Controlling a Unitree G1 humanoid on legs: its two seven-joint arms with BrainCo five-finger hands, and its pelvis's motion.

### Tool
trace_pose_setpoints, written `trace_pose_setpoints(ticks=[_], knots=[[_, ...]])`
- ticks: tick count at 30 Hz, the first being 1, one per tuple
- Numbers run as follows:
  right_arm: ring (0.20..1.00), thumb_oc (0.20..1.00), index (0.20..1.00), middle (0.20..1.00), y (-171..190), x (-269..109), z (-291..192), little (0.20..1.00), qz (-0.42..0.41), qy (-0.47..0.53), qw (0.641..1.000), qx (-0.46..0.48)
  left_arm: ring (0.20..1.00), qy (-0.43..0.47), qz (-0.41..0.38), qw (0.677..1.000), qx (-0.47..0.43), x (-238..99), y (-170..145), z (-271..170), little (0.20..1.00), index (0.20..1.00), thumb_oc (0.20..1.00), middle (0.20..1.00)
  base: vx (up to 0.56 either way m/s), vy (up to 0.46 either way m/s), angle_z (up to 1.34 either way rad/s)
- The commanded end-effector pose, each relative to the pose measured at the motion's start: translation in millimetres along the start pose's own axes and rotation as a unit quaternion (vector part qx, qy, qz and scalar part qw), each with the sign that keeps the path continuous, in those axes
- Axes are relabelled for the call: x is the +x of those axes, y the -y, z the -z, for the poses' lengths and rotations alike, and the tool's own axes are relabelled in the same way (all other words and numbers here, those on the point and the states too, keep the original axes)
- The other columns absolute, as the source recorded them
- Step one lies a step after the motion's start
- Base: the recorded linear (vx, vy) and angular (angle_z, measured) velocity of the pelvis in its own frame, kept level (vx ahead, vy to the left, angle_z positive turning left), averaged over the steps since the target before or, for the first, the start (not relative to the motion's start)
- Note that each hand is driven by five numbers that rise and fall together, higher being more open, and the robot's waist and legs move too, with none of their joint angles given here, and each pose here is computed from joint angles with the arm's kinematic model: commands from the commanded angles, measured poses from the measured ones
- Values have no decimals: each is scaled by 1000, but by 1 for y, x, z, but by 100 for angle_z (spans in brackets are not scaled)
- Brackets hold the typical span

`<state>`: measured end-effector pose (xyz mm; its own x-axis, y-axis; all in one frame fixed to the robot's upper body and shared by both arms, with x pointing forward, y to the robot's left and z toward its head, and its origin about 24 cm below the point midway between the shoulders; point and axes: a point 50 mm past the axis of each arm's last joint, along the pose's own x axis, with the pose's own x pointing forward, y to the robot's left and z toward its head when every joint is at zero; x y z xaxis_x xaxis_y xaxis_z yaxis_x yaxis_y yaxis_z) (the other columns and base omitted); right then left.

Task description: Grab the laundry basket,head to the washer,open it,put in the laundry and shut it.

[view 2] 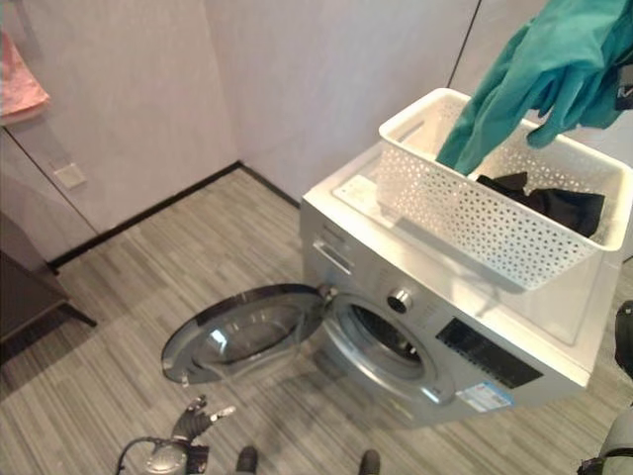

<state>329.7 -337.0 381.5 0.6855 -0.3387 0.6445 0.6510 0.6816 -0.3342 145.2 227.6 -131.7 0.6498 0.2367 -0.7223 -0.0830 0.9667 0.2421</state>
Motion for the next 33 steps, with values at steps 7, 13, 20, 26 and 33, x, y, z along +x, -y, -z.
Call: trace_pose_setpoints(ticks=[7, 13, 20, 26, 33], knots=[[200, 200, 200, 200, 41, 0, -79, 200, 84, 179, 978, 58, 1000, 8, -18, 998, 51, 6, -14, -6, 1000, 1000, 1000, 1000, -24, 91, -7], [200, 200, 200, 200, 62, -18, -95, 200, 115, 246, 959, 80, 1000, -17, -20, 998, 53, 4, -11, 5, 1000, 1000, 1000, 1000, -47, 161, -17], [200, 200, 200, 200, 59, -50, -83, 200, 106, 278, 951, 88, 1000, -18, -3, 998, 53, 1, -3, 8, 1000, 1000, 1000, 1000, -52, 112, -18], [200, 200, 200, 200, 17, -106, -60, 200, 53, 297, 941, 154, 1000, 1, -2, 999, 40, 4, 0, -3, 1000, 1000, 1000, 1000, -189, 74, -38], [200, 200, 200, 200, -29, -144, -61, 200, -5, 307, 921, 241, 1000, -12, -42, 999, -25, 4, -12, 0, 1000, 1000, 1000, 1000, -148, 8, -77]])
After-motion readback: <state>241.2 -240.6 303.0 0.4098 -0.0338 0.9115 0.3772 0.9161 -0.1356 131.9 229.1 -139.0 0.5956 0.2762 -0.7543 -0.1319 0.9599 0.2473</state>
